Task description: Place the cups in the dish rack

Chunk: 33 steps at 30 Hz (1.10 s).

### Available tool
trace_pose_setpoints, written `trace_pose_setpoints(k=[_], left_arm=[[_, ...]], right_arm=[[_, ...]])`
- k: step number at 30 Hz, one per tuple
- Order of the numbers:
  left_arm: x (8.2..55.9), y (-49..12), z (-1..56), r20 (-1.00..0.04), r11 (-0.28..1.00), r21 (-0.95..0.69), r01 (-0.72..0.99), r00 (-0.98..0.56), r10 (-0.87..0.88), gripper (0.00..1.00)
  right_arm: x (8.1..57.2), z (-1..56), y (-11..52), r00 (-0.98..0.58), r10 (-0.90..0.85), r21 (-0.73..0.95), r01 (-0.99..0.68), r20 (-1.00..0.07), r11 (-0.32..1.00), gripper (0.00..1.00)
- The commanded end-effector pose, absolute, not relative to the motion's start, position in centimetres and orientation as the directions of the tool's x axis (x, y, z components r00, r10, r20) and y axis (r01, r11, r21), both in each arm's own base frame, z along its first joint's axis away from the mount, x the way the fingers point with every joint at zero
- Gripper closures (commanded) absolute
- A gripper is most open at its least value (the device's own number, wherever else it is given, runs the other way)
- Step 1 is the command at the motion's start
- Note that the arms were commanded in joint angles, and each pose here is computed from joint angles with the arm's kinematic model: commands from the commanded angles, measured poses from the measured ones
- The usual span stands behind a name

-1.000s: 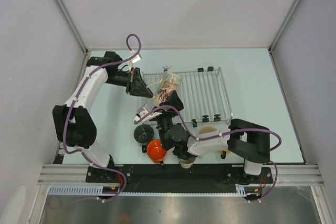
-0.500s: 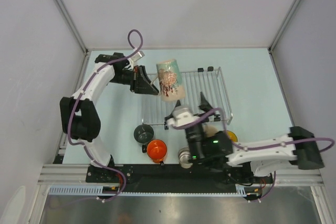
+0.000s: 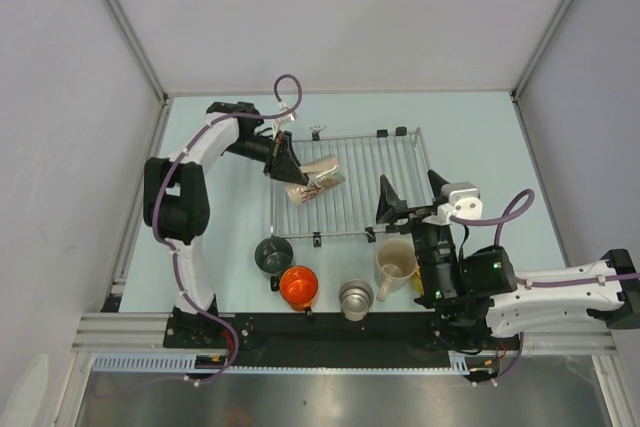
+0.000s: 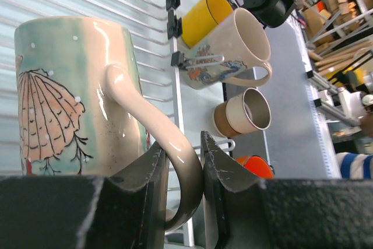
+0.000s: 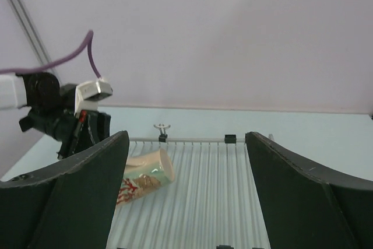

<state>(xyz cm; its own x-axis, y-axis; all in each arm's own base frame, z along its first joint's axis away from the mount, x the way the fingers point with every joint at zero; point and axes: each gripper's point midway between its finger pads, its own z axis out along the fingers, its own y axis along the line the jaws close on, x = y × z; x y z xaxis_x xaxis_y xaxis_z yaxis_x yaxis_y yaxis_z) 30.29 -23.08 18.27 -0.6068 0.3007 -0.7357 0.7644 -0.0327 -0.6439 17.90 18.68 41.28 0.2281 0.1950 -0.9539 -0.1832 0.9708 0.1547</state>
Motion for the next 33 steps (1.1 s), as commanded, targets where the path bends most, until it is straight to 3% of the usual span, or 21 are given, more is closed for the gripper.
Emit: trace_pose_setpoints(k=[1,19,29,33], left_arm=[[31.0,-25.9,27.1,-0.872,-0.278,-0.469,0.838,-0.49,-0.007,0.99],[29.0,-29.9,30.1,-0.966,-0.396,-0.209,0.894,-0.252,-0.062,0.99],[27.1,-28.9,32.5,-0.97,-0.393,-0.189,0.9,-0.232,-0.066,0.99],[26.4,-28.6,32.2,-0.967,-0.392,-0.204,0.897,-0.247,-0.062,0.99]], right_arm=[[18.2,40.5,18.2,0.205,0.254,0.22,-0.176,-0.945,0.96,0.12],[25.1,34.5,19.3,0.047,0.162,0.16,-0.04,-0.986,0.986,0.11],[32.6,29.3,16.7,-0.171,0.313,0.312,0.033,-0.934,0.95,0.1],[34.9,28.2,15.2,-0.193,0.339,0.322,0.114,-0.921,0.94,0.1]])
